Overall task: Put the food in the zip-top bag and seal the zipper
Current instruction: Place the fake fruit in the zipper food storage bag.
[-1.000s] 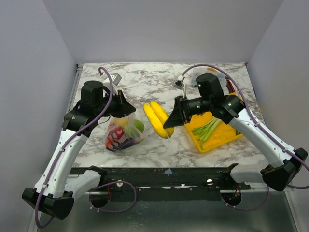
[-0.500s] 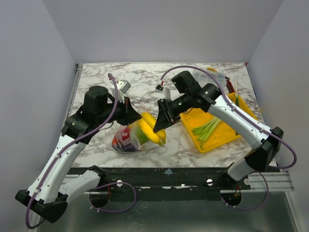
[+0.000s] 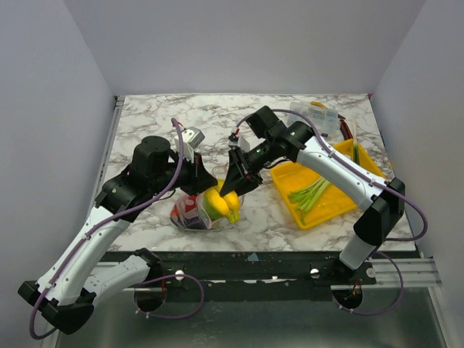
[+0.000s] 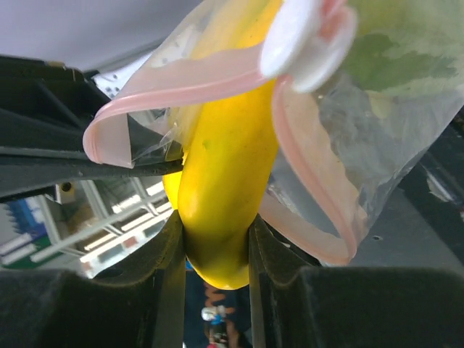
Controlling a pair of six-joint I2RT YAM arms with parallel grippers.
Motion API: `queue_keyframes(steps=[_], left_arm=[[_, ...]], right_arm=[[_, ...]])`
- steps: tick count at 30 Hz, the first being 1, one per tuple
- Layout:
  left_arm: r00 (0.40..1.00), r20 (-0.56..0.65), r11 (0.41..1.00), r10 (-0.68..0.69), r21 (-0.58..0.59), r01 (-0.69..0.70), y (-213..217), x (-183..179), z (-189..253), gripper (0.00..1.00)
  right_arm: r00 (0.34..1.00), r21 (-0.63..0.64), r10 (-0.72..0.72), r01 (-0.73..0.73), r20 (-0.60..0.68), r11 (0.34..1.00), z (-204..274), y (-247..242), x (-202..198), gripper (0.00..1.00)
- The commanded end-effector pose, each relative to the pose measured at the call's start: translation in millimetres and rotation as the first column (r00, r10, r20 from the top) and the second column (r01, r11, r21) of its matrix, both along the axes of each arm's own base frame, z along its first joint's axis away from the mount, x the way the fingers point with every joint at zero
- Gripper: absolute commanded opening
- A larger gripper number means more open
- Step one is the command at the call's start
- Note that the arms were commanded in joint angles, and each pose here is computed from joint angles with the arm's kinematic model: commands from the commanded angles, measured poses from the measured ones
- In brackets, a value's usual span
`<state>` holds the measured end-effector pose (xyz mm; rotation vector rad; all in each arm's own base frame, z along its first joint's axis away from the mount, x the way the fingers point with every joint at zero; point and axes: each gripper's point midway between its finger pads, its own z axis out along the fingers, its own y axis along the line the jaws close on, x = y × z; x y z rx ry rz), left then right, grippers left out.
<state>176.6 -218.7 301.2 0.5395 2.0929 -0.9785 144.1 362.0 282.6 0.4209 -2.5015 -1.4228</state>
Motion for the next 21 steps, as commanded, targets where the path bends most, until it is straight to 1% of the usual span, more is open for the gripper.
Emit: queue_keyframes(steps=[1, 4, 6, 8, 10, 12, 15, 17, 18, 21], left_arm=[[0.997, 0.07, 0.996, 0.012, -0.088, -0.006, -6, 1, 19, 0.0], [0.998, 0.062, 0.993, 0.013, -0.118, -0.006, -11, -1, 22, 0.0], [0.998, 0.054, 0.99, 0.033, -0.14, -0.025, -12, 0, 23, 0.0], [0.998, 0.054, 0.985, 0.044, -0.169, -0.034, -12, 0, 28, 0.0], [0.997, 0.058, 0.982, 0.053, -0.187, -0.041, -12, 0, 31, 0.0], [0.996, 0.06, 0.979, 0.061, -0.199, -0.048, -11, -1, 33, 0.0], [0.998, 0.043, 0.975, 0.048, -0.217, -0.037, -13, -4, 36, 0.0], [0.999, 0.028, 0.969, 0.032, -0.244, -0.024, -16, -9, 41, 0.0], [0.999, 0.019, 0.965, 0.026, -0.26, -0.02, -17, -11, 45, 0.0], [1.0, 0.018, 0.956, 0.014, -0.295, -0.008, -19, -14, 53, 0.0]], right_arm=[[0.986, 0.06, -0.087, 0.096, -0.141, 0.994, 26, 14, 8, 0.03], [0.959, 0.035, -0.161, 0.173, -0.232, 0.984, 24, 21, 17, 0.03], [0.94, -0.005, -0.234, 0.24, -0.249, 0.971, 19, 24, 27, 0.05], [0.906, -0.04, -0.278, 0.28, -0.319, 0.959, 11, 23, 32, 0.05], [0.877, -0.041, -0.304, 0.311, -0.372, 0.949, 6, 21, 37, 0.05], [0.858, -0.044, -0.372, 0.382, -0.354, 0.923, 5, 19, 51, 0.06], [0.838, -0.076, -0.442, 0.442, -0.319, 0.894, -1, 20, 67, 0.08], [0.826, -0.105, -0.499, 0.49, -0.262, 0.865, -6, 19, 81, 0.18], [0.82, -0.119, -0.521, 0.508, -0.235, 0.853, -10, 20, 86, 0.21], [0.809, -0.122, -0.565, 0.552, -0.164, 0.825, -18, 25, 102, 0.21]])
